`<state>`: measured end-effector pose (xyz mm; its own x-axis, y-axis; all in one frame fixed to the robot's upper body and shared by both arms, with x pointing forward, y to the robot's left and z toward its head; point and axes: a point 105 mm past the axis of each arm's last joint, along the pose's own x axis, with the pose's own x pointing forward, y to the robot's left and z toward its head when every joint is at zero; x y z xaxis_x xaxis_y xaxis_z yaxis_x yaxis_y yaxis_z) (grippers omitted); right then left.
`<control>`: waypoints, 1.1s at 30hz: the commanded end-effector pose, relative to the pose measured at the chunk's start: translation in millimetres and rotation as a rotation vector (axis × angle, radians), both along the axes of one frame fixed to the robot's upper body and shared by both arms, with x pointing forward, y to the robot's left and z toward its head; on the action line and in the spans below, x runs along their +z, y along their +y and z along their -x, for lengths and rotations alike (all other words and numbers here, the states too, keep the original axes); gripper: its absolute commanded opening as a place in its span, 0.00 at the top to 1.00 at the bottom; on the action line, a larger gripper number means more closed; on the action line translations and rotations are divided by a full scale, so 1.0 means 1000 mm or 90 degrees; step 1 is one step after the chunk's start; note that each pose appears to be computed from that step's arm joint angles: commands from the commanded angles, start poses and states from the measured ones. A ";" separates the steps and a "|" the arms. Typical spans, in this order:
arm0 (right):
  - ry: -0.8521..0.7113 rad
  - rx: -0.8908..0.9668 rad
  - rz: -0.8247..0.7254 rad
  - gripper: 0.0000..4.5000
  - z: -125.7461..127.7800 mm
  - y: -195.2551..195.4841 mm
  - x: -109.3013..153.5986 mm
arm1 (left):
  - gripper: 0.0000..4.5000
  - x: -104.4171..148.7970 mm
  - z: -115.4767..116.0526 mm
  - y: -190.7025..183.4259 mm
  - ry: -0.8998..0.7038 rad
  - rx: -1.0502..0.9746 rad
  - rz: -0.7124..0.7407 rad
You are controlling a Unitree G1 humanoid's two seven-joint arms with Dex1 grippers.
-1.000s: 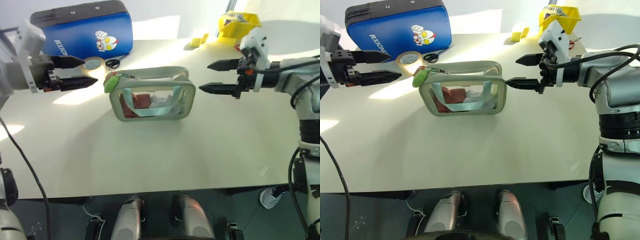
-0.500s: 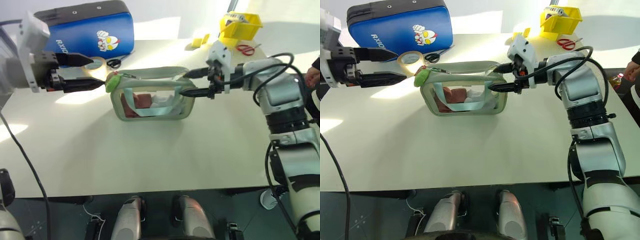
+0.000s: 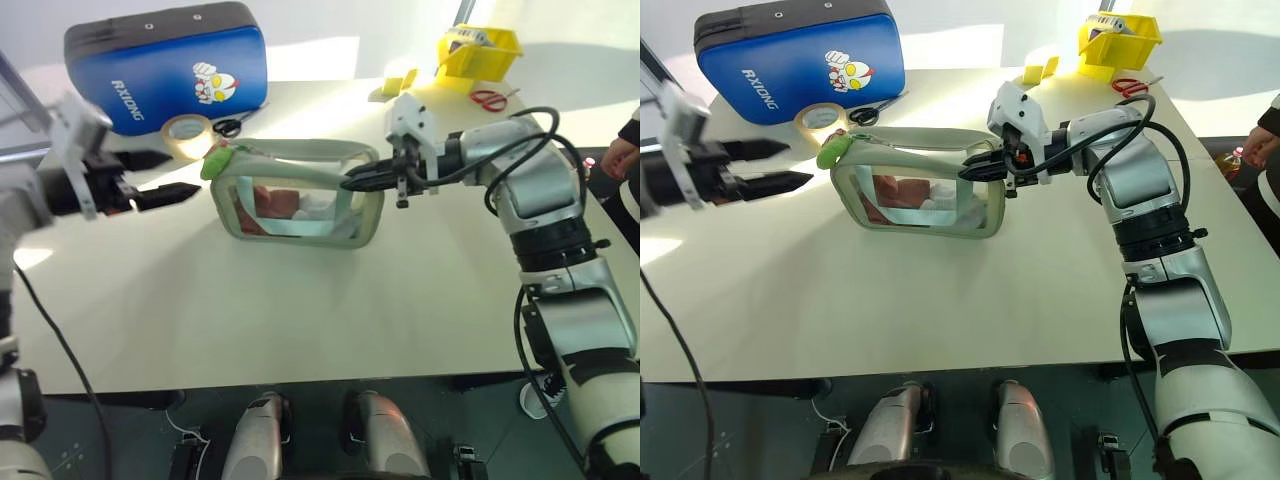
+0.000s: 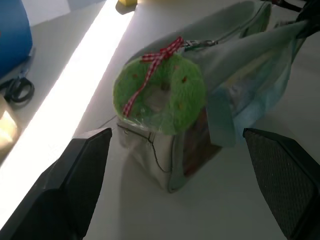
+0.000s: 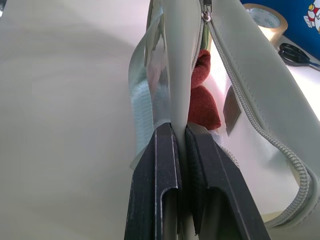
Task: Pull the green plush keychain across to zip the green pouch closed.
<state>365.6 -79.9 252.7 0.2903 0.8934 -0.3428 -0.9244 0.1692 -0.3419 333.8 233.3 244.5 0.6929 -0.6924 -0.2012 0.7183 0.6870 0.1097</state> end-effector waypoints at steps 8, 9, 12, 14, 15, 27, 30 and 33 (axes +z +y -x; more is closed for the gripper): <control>-0.047 0.000 -0.012 1.00 0.001 0.000 0.013 | 0.19 0.029 -0.022 -0.015 -0.109 0.015 0.017; -0.046 0.002 -0.011 1.00 0.001 0.001 0.013 | 0.30 0.031 -0.021 -0.015 -0.109 0.006 0.011; -0.048 0.003 -0.009 1.00 0.002 0.001 0.012 | 0.65 0.034 -0.019 -0.015 -0.107 -0.017 -0.006; -0.053 -0.005 -0.011 1.00 0.001 0.000 0.013 | 0.87 0.036 -0.021 -0.017 -0.111 -0.024 -0.007; -0.055 -0.009 -0.012 1.00 0.000 -0.001 0.013 | 0.99 0.037 -0.022 -0.018 -0.112 -0.027 -0.008; -0.066 -0.016 -0.027 1.00 0.000 0.005 0.016 | 1.00 0.041 -0.026 -0.095 -0.192 -0.169 -0.093; -0.067 -0.009 -0.021 1.00 0.002 0.006 0.017 | 1.00 0.025 -0.022 -0.092 -0.186 -0.191 -0.166; -0.069 -0.016 -0.023 1.00 0.001 0.003 0.017 | 0.74 0.033 -0.024 -0.087 -0.188 -0.183 -0.151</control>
<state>370.0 -78.4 248.7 0.3400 0.8803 -0.3309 -0.9033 0.2078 -0.3754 358.8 142.2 262.3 0.5150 -0.8258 -0.2297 0.8136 0.3866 0.4344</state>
